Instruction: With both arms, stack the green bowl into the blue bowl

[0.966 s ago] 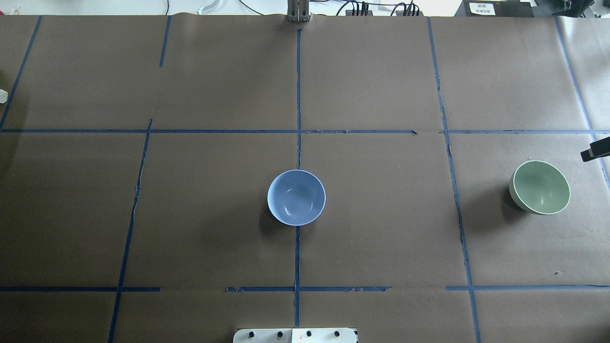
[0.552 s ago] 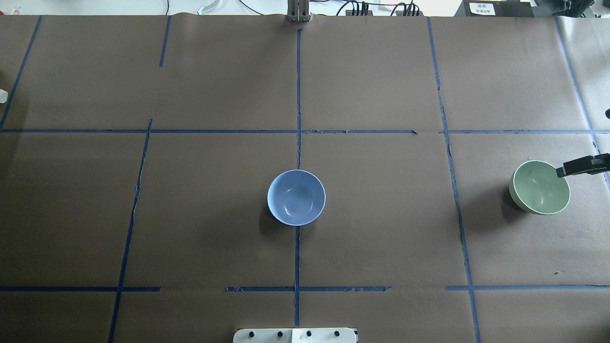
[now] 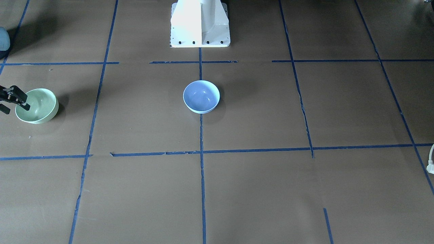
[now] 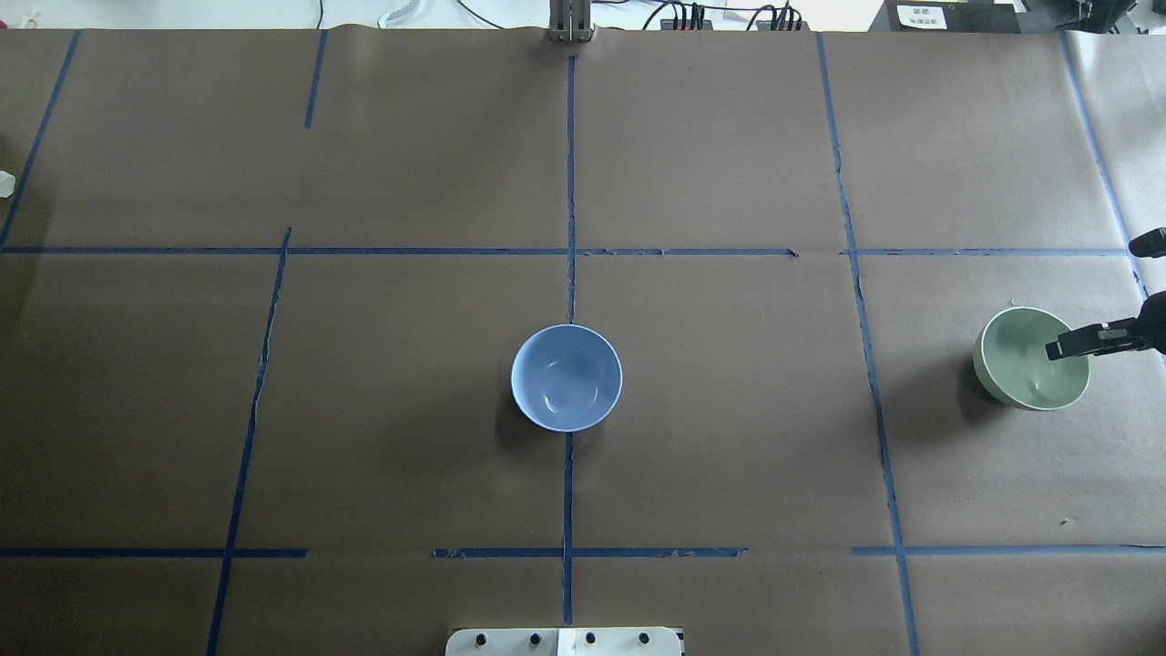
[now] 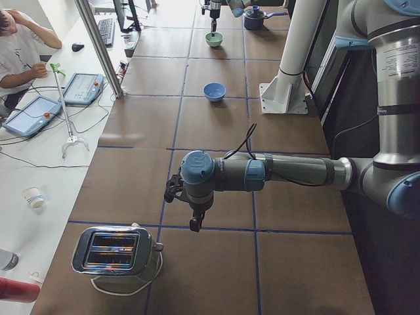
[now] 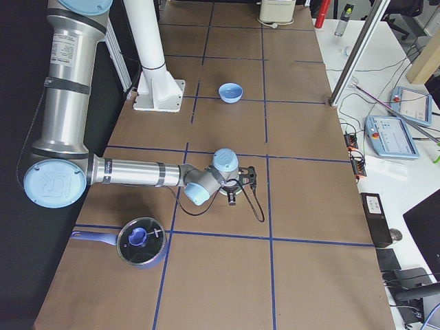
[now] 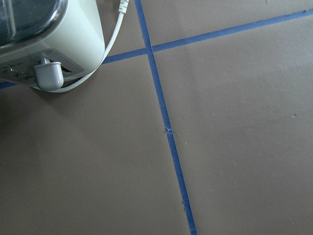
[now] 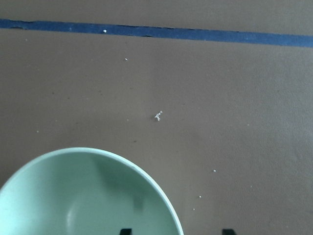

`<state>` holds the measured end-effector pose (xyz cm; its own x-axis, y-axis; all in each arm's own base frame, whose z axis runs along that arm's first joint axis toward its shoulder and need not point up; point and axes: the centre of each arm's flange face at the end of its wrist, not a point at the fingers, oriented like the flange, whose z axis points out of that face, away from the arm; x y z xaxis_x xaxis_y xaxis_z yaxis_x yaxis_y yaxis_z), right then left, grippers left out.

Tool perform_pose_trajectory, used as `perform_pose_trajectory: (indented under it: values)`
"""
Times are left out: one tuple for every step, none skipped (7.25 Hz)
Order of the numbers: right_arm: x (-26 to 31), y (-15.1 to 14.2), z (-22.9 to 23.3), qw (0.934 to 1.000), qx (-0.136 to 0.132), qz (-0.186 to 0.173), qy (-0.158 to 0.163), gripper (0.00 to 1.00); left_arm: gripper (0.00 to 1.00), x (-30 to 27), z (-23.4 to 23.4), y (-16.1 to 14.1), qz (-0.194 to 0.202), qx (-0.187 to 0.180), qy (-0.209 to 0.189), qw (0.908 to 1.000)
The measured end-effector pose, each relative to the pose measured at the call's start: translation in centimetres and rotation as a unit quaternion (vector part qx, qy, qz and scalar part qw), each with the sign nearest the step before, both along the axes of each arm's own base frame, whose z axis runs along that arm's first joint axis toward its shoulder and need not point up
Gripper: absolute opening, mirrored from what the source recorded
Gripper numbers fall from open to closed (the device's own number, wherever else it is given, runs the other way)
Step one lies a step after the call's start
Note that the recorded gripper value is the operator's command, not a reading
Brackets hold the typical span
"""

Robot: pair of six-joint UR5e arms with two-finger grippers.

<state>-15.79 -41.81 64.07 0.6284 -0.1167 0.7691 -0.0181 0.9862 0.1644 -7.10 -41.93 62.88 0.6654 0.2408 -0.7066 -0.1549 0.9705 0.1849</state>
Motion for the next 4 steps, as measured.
perform_pose_trajectory:
  values:
    - [-0.1, 0.1, 0.0, 1.0000, 0.000, -0.001, -0.001, 0.00, 1.00, 0.0, -0.1, 0.0, 0.000, 0.000, 0.000, 1.0000]
    - [-0.1, 0.1, -0.1, 1.0000, 0.000, -0.002, -0.001, 0.00, 1.00, 0.0, -0.1, -0.1, -0.001, 0.000, 0.000, 1.0000]
    - [-0.2, 0.1, -0.5, 1.0000, 0.002, -0.002, -0.004, 0.00, 1.00, 0.0, -0.1, -0.1, -0.001, 0.000, 0.000, 1.0000]
    - [-0.5, -0.1, -2.2, 0.9999, 0.000, -0.001, -0.014, 0.00, 1.00, 0.0, -0.1, -0.1, -0.002, 0.000, 0.000, 1.0000]
